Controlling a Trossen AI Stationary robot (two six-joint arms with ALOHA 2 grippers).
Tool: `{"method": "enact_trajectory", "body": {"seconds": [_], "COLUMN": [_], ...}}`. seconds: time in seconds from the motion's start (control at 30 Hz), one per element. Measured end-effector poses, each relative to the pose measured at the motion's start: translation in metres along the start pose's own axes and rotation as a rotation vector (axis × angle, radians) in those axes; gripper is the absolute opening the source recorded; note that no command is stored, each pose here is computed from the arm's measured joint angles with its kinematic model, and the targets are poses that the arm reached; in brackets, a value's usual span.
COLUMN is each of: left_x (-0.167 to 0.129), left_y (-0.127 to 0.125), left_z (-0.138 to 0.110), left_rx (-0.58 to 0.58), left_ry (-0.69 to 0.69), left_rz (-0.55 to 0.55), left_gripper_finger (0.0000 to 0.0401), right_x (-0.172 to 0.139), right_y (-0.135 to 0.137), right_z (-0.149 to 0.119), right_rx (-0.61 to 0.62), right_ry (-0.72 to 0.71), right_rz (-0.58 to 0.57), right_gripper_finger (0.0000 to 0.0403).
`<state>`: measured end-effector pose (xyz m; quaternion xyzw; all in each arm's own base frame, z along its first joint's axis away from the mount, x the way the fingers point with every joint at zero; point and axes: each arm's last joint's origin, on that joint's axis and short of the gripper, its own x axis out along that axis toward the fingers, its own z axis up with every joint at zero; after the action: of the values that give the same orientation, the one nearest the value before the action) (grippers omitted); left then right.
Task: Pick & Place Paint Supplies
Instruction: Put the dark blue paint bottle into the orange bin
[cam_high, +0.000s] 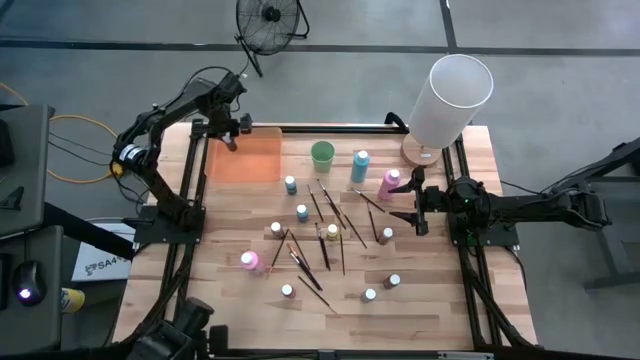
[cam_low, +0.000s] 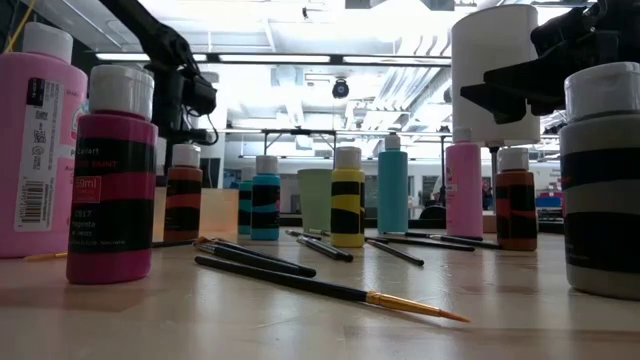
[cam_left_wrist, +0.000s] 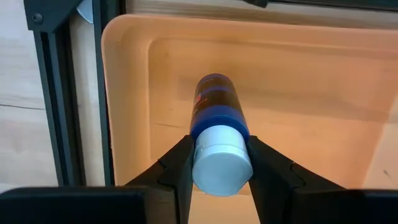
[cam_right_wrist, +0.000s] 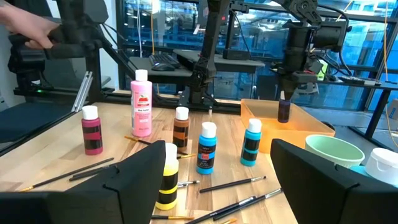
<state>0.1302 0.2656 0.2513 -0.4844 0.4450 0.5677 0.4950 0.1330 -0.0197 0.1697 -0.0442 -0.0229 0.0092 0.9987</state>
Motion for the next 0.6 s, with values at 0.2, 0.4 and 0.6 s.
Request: {"method": "enact_trajectory", "body": {"seconds": [0.2, 0.4, 0.6], "left_x": [-0.001, -0.001, 0.008], "left_y": [-0.004, -0.011, -0.013], "left_z": [-0.004, -0.004, -0.002], "left_rx": [0.009, -0.018, -0.014], "left_ry": [0.008, -0.035, -0.016], "left_rz": [0.012, 0.003, 0.035], "left_gripper_finger": [0.0117, 0.0117, 0.0117], "right_x": [0.0, 0.0, 0.0], "right_y": [0.0, 0.0, 0.0], "right_z": [0.0, 0.0, 0.0], "right_rx": [0.0, 0.0, 0.0], "right_ry": [0.0, 0.0, 0.0], "right_rz": [0.0, 0.0, 0.0], "right_gripper_finger": [0.0286, 0.0286, 0.0286]}}
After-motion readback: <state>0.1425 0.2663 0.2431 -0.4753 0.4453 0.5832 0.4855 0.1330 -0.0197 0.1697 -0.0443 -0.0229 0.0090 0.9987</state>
